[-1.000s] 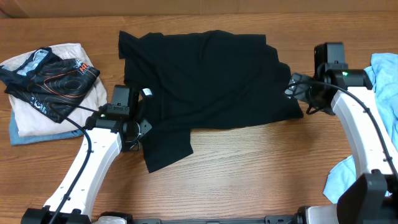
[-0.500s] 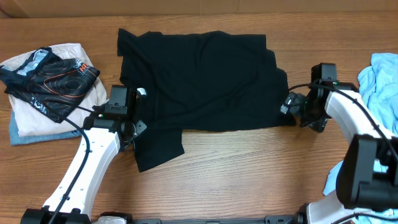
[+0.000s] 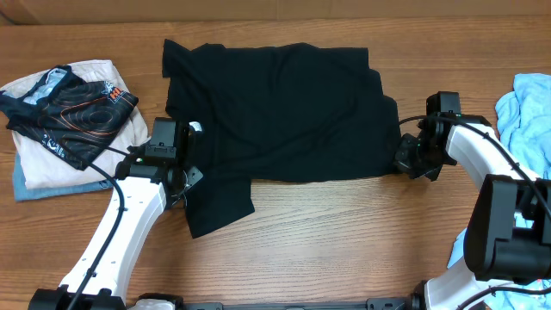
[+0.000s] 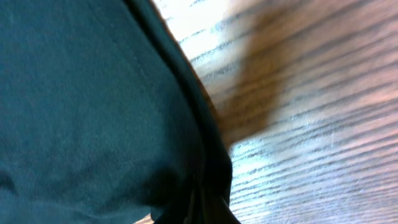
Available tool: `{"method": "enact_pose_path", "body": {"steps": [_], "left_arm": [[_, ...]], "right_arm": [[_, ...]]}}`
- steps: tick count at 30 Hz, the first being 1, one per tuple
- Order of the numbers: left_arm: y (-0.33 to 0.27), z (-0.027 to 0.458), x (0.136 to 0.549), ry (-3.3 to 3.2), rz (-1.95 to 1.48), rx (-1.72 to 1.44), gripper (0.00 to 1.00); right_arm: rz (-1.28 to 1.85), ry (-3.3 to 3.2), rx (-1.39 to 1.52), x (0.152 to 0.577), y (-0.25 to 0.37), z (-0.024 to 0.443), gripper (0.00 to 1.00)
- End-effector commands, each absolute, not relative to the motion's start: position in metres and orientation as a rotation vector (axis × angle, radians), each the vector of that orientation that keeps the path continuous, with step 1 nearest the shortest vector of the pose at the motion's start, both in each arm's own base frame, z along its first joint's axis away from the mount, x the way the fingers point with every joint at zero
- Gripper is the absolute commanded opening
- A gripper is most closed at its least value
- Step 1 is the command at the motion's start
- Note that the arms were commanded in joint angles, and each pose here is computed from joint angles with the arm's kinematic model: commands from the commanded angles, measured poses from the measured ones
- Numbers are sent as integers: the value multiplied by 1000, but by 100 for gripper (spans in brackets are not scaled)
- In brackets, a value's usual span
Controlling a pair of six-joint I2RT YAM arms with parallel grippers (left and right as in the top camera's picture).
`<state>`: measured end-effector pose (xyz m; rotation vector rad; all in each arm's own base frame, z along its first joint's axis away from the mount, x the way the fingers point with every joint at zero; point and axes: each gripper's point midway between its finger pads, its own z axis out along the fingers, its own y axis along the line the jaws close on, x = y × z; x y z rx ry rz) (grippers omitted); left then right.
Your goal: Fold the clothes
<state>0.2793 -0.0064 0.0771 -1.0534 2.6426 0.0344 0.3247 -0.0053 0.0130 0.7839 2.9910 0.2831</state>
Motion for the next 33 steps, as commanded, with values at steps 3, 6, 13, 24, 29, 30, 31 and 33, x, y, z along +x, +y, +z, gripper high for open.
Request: {"method": "enact_pose_path", "body": {"steps": [3,6,13,24,29,30,31,33], "left_arm": [[0,78,279,2628,72,-1045,5],[0,79,280,2625,71,-1045,5],[0,79,280,2625,69,-1044,5],[0,78,279,2631,74,-1046,5],[0,78,279,2631,73,-1046,5],[0,78,279,2631,73,-1045,5],[0,78,279,2631,73,-1045,5],[0,78,279,2631,73,-1045,5]], "right_arm": [[312,3048,791,317,0,29,4],[302,3109,760,316,0,70,4],[116,2987,679,352,-27,117,60],[92,3136,720,312,-22,79,70],[84,3186,735,293,-20,52,70],[83,3191,736,290,-20,47,70],[83,3191,736,288,-20,43,70],[85,3179,733,289,-20,36,70]]}}
